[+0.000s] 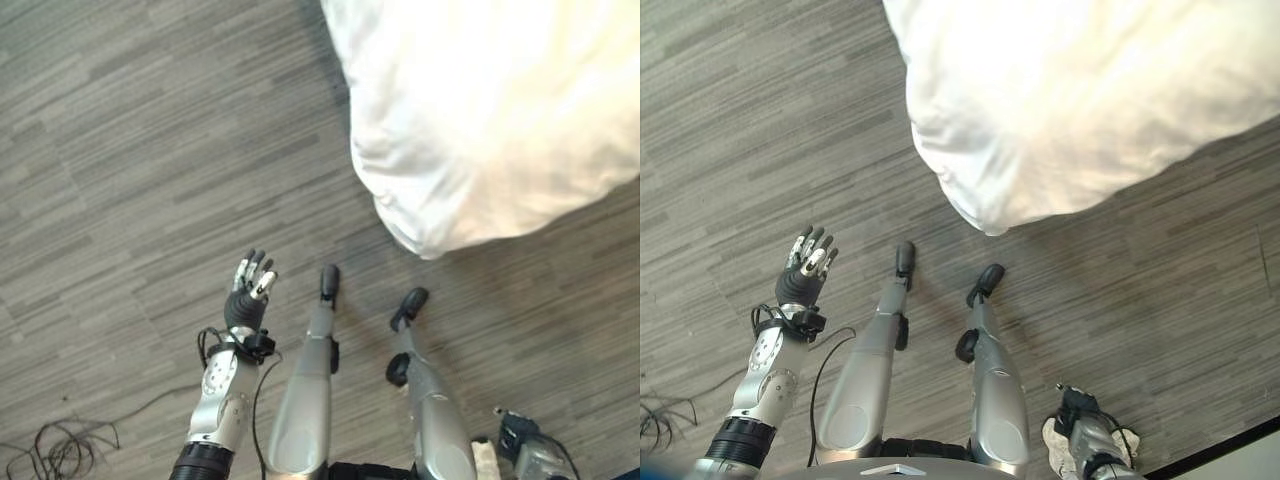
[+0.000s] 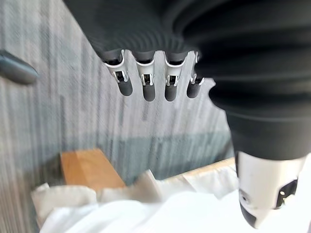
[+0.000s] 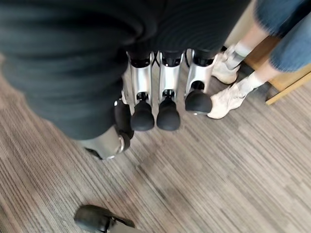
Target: Making the bed.
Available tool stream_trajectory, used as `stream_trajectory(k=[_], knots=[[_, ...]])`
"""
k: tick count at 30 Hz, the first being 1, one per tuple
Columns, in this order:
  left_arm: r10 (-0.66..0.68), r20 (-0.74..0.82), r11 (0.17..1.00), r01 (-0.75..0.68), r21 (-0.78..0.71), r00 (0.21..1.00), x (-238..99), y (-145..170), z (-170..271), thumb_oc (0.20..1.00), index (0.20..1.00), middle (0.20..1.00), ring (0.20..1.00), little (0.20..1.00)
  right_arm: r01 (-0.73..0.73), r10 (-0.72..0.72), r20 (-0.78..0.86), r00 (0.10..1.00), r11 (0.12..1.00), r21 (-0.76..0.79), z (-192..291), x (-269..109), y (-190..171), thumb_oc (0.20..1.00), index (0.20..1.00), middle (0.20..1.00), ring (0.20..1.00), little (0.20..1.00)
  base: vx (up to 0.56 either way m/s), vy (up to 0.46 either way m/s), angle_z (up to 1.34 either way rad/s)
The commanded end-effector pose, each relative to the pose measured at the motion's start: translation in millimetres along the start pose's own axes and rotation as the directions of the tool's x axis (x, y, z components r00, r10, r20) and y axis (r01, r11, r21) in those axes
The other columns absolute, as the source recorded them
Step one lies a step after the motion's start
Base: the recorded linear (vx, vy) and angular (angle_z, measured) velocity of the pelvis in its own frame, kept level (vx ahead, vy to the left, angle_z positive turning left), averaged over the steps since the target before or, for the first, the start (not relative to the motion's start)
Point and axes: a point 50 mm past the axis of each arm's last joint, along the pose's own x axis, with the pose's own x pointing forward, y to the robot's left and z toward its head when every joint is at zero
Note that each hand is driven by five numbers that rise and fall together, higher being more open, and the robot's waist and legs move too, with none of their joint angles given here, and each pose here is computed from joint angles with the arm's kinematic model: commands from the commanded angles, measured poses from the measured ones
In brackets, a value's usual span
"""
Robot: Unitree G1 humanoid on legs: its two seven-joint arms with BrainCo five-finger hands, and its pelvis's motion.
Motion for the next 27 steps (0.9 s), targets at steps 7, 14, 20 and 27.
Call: stream_trajectory(k=[7,14,20,27], knots=[[0.027,-0.015,0.999,-0.027,0.021,1.000,-11.9,6.0,-6.6,1.000,1.000,1.000,1.000,1.000,-0.052,-0.004,0.217,0.976,0.966,0.254,51.5,0.7,14.4,0.200,0.200,0.200,0.200,0.200,0.07,0.012,-0.05],[0.173,0.026,0.984,-0.174,0.040,0.985,-29.7,42.7,4.4,1.000,1.000,1.000,1.000,1.000,0.389,-0.444,0.011,0.896,0.796,0.463,-0.9,-16.9,-94.4,0.200,0.200,0.200,0.200,0.200,0.15,0.007,-0.08],[0.247,-0.041,0.969,-0.245,0.039,0.968,-41.4,51.0,-11.2,1.000,1.000,1.000,1.000,1.000,0.471,-0.638,0.191,0.746,0.709,0.525,48.6,-34.3,-121.4,0.200,0.200,0.200,0.200,0.200,0.06,0.007,-0.22],[0.181,-0.083,0.983,-0.177,0.056,0.980,-38.0,36.0,-22.7,1.000,1.000,1.000,1.000,1.000,0.126,-0.377,0.524,0.764,0.883,0.451,97.8,-48.4,-57.2,1.000,1.000,1.000,1.000,1.000,0.01,0.001,-0.08]])
